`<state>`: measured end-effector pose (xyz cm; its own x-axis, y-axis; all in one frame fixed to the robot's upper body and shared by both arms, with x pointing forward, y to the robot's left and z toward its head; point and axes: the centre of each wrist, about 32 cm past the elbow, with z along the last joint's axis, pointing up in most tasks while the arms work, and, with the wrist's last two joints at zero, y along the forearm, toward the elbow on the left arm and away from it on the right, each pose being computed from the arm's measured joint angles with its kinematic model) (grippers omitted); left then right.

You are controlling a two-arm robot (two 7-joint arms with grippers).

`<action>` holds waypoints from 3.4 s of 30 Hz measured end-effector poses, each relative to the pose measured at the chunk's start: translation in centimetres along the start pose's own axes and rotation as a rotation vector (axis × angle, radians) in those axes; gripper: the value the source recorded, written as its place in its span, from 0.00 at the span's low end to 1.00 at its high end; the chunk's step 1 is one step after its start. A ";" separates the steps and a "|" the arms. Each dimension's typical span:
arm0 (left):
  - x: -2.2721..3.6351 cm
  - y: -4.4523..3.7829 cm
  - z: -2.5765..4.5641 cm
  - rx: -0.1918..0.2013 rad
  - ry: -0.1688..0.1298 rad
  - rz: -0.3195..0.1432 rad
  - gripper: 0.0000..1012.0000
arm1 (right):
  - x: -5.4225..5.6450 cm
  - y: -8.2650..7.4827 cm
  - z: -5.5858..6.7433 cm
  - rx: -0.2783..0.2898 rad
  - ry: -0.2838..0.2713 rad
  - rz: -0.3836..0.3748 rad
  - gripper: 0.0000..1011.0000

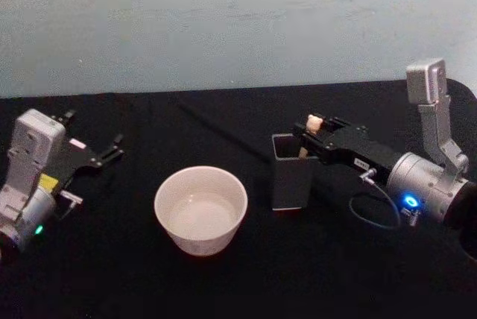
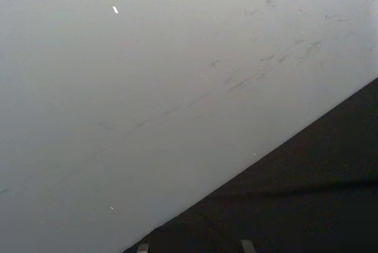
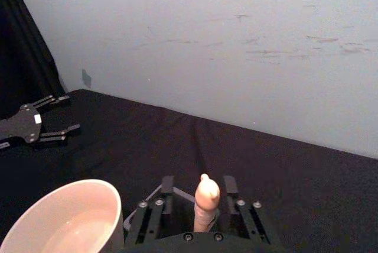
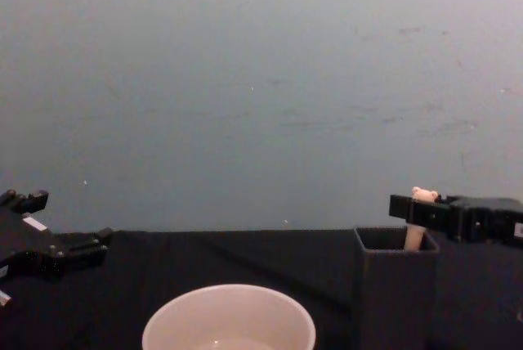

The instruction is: Pick up the stirring spoon with one hand, stir inside the cup, then place it back in its original position.

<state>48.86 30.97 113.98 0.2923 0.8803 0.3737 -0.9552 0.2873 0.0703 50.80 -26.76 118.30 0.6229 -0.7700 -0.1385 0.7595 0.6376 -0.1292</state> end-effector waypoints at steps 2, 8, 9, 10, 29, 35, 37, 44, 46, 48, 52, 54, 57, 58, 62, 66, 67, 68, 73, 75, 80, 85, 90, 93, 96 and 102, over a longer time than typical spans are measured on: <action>0.00 0.00 0.00 0.000 0.000 0.000 0.99 | 0.0 0.0 0.0 0.000 0.000 0.000 0.53; 0.00 0.00 0.00 0.000 0.000 0.000 0.99 | 0.0 0.0 0.0 0.001 0.001 0.000 0.73; 0.00 0.00 0.00 0.000 0.000 0.000 0.99 | 0.0 0.0 0.0 0.001 0.001 0.000 0.75; 0.00 0.00 0.00 0.000 0.000 0.000 0.99 | 0.0 0.0 0.0 0.001 0.001 0.000 0.80; 0.00 0.00 0.00 0.000 0.000 0.000 0.99 | -0.9 0.5 1.1 0.204 -0.080 -0.139 0.99; 0.00 0.00 0.00 0.000 0.000 0.000 0.99 | -1.3 1.3 0.8 0.312 -0.163 -0.324 0.99; 0.00 0.00 0.00 0.000 0.000 0.000 0.99 | -1.2 1.7 0.0 0.308 -0.211 -0.396 0.99; 0.00 0.00 0.00 0.000 0.000 0.000 0.99 | -0.9 1.5 -3.0 0.222 -0.301 -0.488 0.99; 0.00 0.00 0.00 0.000 0.000 0.000 0.99 | -0.8 1.2 -4.1 0.175 -0.317 -0.500 0.99; 0.00 0.00 0.00 0.000 0.000 0.000 0.99 | -0.9 0.9 -5.1 0.131 -0.327 -0.506 0.99; 0.00 0.00 0.00 0.000 0.000 0.000 0.99 | -0.9 0.6 -6.5 0.061 -0.330 -0.515 0.99; 0.00 0.00 0.00 0.000 0.000 0.000 0.99 | -0.9 0.6 -6.7 0.043 -0.327 -0.518 0.99; 0.00 0.00 0.00 0.000 0.000 0.000 0.99 | -0.7 0.8 -7.0 0.015 -0.316 -0.517 0.99; 0.00 0.00 0.00 0.000 0.000 0.000 0.99 | -0.7 0.8 -7.0 0.015 -0.316 -0.516 0.99; 0.00 0.00 0.00 0.000 0.000 0.000 0.99 | -0.7 0.8 -7.0 0.016 -0.318 -0.516 0.99; 0.00 0.00 0.00 0.000 0.000 0.000 0.99 | -0.7 0.8 -7.0 0.019 -0.319 -0.515 0.99; 0.00 0.00 0.00 0.000 0.000 0.000 0.99 | -0.7 0.8 -6.9 0.021 -0.319 -0.515 0.99; 0.00 0.00 0.00 0.000 0.000 0.000 0.99 | -0.7 0.8 -6.9 0.021 -0.320 -0.515 0.99; 0.00 0.00 0.00 0.000 0.000 0.000 0.99 | -0.7 0.8 -6.9 0.024 -0.321 -0.515 0.99; 0.00 0.00 0.00 0.000 0.000 0.000 0.99 | -0.7 0.8 -6.9 0.024 -0.321 -0.515 0.99; 0.00 0.00 0.00 0.000 0.000 0.000 0.99 | -0.7 0.7 -6.9 0.026 -0.321 -0.515 0.99; 0.00 0.00 0.00 0.000 0.000 0.000 0.99 | -0.7 0.7 -6.9 0.027 -0.322 -0.516 0.99; 0.00 0.00 0.00 0.000 0.000 0.000 0.99 | -0.7 0.7 -6.8 0.028 -0.322 -0.516 0.99; 0.00 0.00 0.00 0.000 0.000 0.000 0.99 | -0.7 0.7 -6.8 0.028 -0.322 -0.515 0.99; 0.00 0.00 0.00 0.000 0.000 0.000 0.99 | -0.7 0.7 -6.8 0.029 -0.322 -0.515 0.99; 0.00 0.00 0.00 0.000 0.000 0.000 0.99 | -0.7 0.7 -6.8 0.029 -0.322 -0.515 0.99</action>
<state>48.86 30.97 113.98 0.2923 0.8803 0.3737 -0.9552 0.2873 0.0703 49.60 -25.55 111.62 0.1957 -0.9509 0.2397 0.9803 0.1834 -0.0728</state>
